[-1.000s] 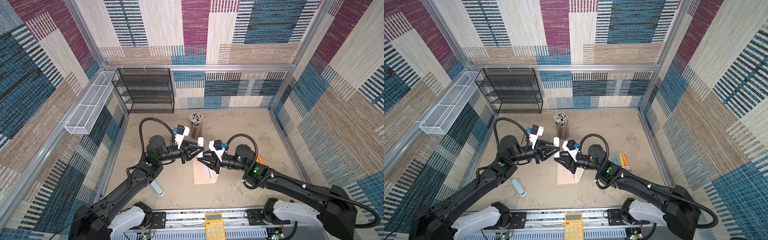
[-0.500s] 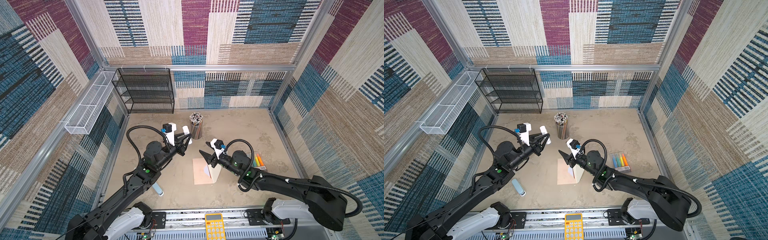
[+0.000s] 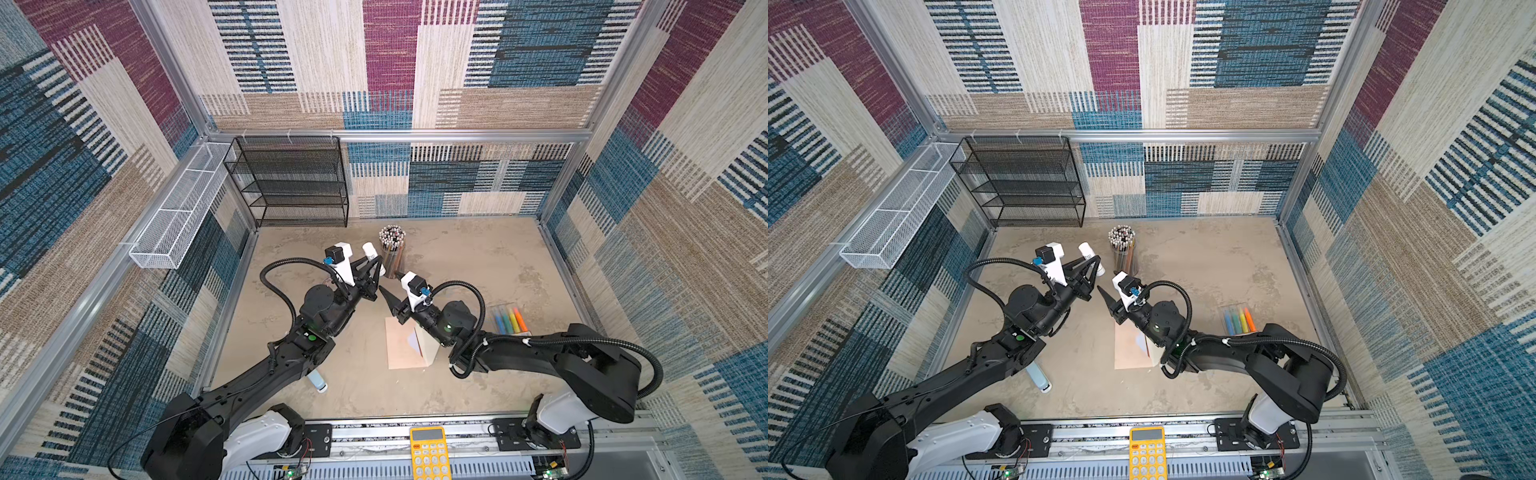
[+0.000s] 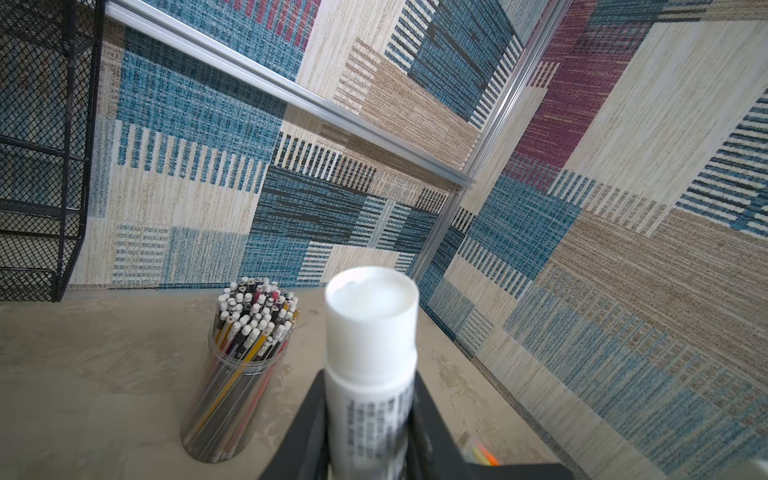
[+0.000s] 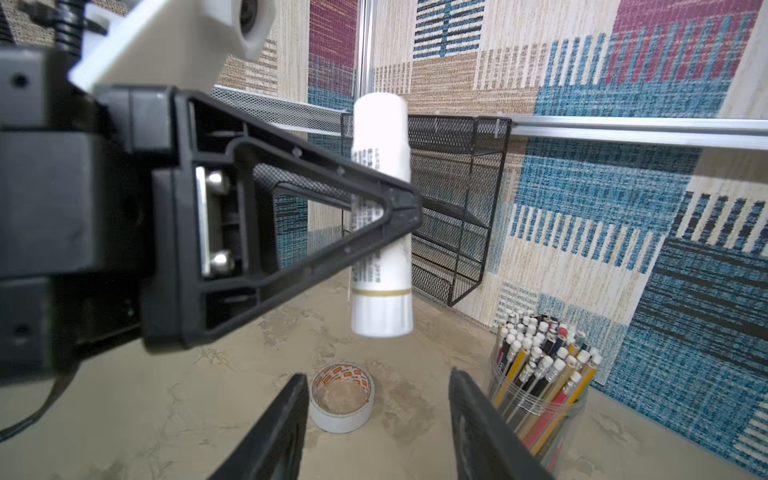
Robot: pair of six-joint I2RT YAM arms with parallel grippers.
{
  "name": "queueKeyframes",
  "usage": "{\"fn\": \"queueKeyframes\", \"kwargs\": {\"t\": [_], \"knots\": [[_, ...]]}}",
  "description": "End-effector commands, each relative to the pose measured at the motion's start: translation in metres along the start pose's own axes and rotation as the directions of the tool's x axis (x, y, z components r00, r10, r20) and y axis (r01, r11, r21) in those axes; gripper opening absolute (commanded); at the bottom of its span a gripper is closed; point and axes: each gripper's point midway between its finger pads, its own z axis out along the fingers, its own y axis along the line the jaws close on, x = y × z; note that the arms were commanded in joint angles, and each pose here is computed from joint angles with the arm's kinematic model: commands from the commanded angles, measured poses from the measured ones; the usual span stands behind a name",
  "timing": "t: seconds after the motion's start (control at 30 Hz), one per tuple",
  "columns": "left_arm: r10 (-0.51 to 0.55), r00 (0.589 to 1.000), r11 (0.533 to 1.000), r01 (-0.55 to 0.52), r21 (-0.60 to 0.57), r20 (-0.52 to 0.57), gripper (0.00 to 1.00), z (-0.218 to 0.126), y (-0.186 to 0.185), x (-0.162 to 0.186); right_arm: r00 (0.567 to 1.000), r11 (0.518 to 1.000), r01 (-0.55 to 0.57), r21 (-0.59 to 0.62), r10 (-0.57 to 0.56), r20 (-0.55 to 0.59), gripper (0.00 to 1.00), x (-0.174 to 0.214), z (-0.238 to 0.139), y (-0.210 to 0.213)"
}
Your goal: Place the letter into the envelope and seal it
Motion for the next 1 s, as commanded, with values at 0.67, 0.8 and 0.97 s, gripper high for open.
{"fn": "queueKeyframes", "kwargs": {"t": [0.67, 0.8, 0.97], "knots": [[-0.051, 0.997, 0.998, 0.048, 0.046, 0.056, 0.0, 0.003, -0.013, -0.015, 0.999, 0.995, 0.045, 0.085, -0.046, 0.012, 0.31, -0.01, 0.028, -0.008], [-0.056, 0.997, 0.998, 0.053, 0.044, 0.048, 0.0, 0.003, -0.012, -0.012, 0.999, 0.996, 0.051, 0.08, -0.051, 0.007, 0.26, -0.01, 0.027, -0.007], [-0.067, 0.997, 0.997, 0.066, 0.042, 0.026, 0.0, 0.005, -0.011, -0.006, 0.998, 0.996, 0.059, 0.064, -0.059, -0.013, 0.2, -0.01, 0.027, -0.004]]}}
